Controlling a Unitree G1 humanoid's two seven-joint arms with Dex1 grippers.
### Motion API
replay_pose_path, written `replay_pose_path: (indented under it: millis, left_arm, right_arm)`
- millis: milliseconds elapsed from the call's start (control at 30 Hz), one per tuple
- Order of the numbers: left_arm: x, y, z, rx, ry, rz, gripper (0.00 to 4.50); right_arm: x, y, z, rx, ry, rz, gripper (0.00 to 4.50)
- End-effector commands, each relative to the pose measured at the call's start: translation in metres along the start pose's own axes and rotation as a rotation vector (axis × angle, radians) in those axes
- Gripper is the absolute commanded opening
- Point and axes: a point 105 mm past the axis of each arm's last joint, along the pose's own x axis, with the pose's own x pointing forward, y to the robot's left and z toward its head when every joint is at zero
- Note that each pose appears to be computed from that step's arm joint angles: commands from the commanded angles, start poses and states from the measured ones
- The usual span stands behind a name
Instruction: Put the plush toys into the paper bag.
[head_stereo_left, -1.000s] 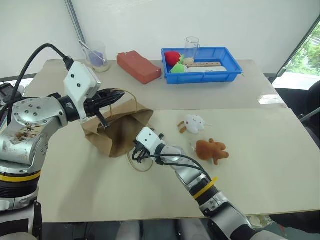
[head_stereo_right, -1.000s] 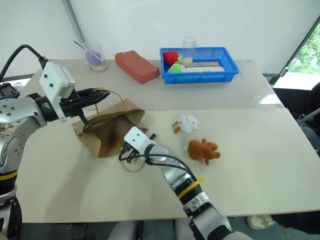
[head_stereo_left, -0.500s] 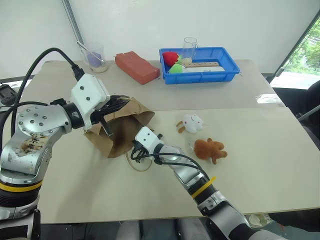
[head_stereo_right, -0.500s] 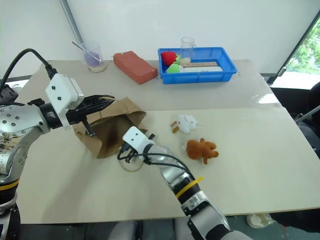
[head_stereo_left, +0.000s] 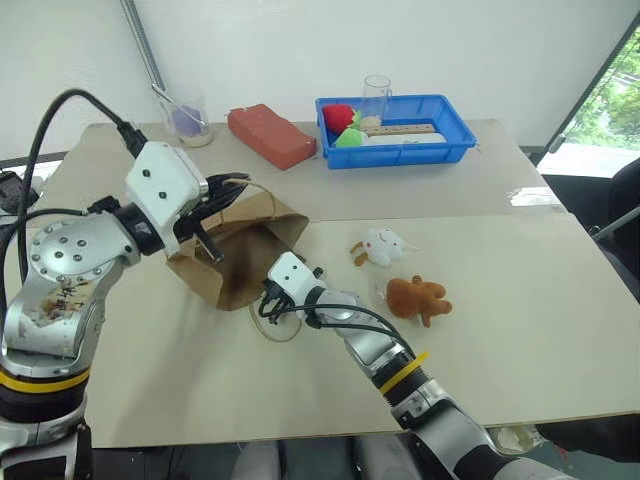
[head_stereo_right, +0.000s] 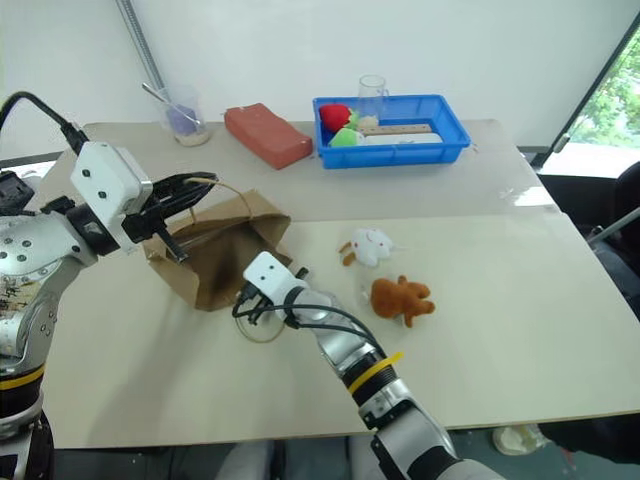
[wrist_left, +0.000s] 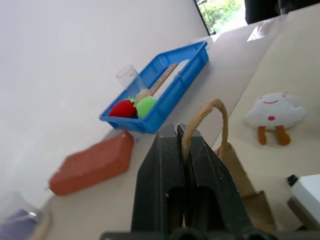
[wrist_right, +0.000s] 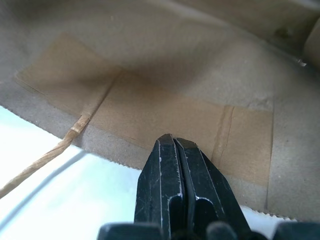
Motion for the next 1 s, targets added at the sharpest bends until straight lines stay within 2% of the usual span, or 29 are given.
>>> replay_pose_path:
  millis: [33, 367, 733, 1000]
  left_arm:
    - [-0.005, -0.008, 0.001, -0.063, -0.011, -0.001, 0.00]
    - [-0.001, -0.025, -0.013, -0.169, 0.003, -0.039, 0.00]
    - [-0.005, -0.018, -0.021, -0.199, 0.033, -0.009, 0.00]
    - [-0.004, -0.008, -0.028, -0.277, 0.051, 0.024, 0.00]
  right_arm:
    - [0.002, 0.001, 0.002, 0.034, -0.006, -0.008, 0.07]
    - [0.011, 0.004, 0.035, 0.095, -0.090, 0.012, 0.07]
    - [0.015, 0.001, 0.057, 0.216, -0.142, 0.042, 0.07]
    - [0.010, 0.017, 0.076, 0.034, -0.212, 0.108, 0.07]
